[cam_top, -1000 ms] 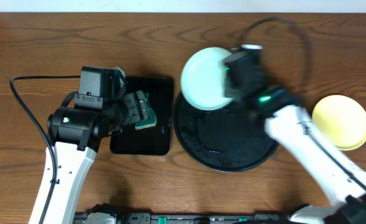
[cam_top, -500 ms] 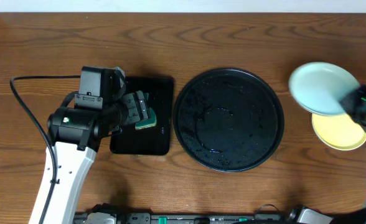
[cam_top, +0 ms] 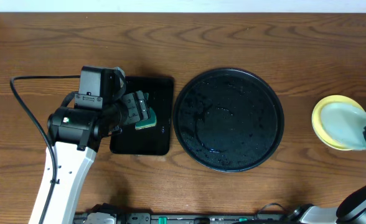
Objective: Clean dirty plates on tray and stack at the side
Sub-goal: 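Carry the white plate right and set it on the yellow plate stack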
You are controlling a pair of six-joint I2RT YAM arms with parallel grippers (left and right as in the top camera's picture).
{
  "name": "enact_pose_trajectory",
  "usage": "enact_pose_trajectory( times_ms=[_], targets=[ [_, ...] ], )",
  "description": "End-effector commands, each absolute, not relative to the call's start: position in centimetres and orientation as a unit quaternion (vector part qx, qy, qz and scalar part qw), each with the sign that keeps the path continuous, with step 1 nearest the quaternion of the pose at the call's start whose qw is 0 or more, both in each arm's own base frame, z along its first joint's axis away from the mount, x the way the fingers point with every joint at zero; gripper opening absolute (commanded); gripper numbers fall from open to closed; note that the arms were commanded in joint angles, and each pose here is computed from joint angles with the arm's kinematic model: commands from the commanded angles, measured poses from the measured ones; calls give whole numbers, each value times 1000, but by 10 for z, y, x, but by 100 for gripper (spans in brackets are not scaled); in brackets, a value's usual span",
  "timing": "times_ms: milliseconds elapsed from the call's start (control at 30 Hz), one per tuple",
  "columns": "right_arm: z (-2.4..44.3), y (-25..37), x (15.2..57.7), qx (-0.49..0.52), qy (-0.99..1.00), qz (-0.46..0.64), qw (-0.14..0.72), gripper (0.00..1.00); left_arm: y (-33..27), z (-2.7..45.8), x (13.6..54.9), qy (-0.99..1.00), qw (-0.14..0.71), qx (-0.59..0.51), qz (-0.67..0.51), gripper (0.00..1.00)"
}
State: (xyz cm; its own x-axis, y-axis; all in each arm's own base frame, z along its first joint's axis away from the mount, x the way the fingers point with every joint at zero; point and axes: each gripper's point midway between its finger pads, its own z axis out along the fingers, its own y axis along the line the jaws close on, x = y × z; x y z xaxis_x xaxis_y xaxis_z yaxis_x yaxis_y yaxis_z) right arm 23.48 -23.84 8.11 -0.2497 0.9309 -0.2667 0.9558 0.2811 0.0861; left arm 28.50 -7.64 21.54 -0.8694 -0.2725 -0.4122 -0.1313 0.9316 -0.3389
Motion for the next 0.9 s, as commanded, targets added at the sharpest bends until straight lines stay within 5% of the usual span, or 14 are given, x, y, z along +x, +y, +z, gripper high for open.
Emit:
enact_pose_trajectory(
  times_ms=[0,233,500,533,567,867],
  targets=[
    [95,-218,262,549,817,33,171,36,-76,223,287,952,242,-102,-155,82],
    [167,-144,303,400,858,166,276,57,-76,223,287,952,242,-102,-155,82],
    [259,-2,291,176,884,232,366,74,-76,223,287,952,242,-102,-155,82],
    [265,9,288,155,883,237,373,78,-76,223,287,952,242,-102,-155,82],
    [281,40,277,101,879,255,390,99,-76,223,287,952,242,-102,-155,82],
    [310,98,237,-2,861,305,408,99,-76,223,287,952,242,-102,-155,82]
  ],
)
